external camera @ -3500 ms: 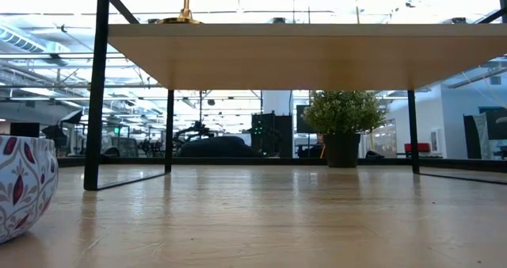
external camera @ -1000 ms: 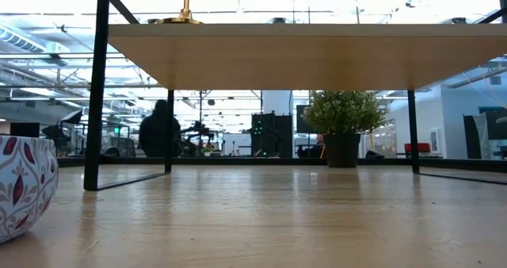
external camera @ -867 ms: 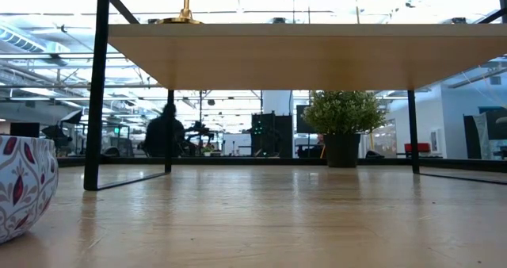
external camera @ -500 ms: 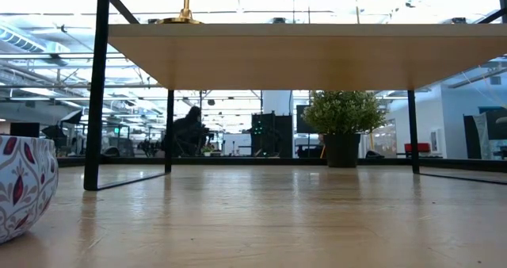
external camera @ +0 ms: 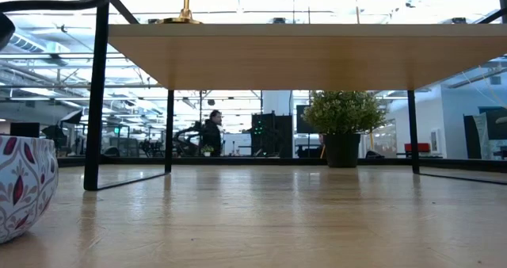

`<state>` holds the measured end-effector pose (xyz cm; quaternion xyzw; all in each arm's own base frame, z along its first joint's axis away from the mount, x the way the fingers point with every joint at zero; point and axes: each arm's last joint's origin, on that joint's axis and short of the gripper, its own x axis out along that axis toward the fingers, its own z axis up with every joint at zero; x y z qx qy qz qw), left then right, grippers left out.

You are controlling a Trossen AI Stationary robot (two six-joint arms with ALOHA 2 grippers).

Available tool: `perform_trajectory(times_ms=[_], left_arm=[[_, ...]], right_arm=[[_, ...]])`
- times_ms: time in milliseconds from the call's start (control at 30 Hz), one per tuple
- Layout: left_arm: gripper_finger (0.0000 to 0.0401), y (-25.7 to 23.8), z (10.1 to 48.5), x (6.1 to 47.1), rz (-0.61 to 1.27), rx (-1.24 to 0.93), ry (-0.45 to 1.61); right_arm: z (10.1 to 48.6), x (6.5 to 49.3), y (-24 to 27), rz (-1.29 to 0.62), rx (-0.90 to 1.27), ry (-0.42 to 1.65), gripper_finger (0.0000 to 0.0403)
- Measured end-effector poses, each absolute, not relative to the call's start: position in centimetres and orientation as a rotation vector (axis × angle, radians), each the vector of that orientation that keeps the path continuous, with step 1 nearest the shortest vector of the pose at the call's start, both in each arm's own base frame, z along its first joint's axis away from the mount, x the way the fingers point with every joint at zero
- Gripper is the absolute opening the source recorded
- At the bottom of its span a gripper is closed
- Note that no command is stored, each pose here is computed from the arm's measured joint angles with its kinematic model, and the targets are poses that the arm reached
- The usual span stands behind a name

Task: Pick & Place candle stick holders
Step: Put the white blue scented candle on the shelf

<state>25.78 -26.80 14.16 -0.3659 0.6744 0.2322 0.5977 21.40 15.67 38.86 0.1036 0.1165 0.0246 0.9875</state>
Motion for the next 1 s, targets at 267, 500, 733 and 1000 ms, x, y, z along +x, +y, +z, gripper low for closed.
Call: perform_trajectory(times_ms=[267,500,733,1000], left_arm=[[0.0294,-26.9,14.4,25.9,0.515,-0.835,1.595],[0.0294,-27.1,16.1,26.1,0.502,-0.839,1.598],[0.0295,-25.8,19.7,24.9,0.554,-0.863,1.567],[0.0295,-23.9,25.5,23.0,0.539,-0.975,1.392]], right_arm=[[38.9,21.4,15.7,0.049,0.208,0.234,0.0000],[38.9,21.4,15.7,0.050,0.208,0.232,0.0000],[38.9,21.4,15.7,0.050,0.207,0.231,0.0000],[39.0,21.4,15.7,0.051,0.212,0.225,0.0000]])
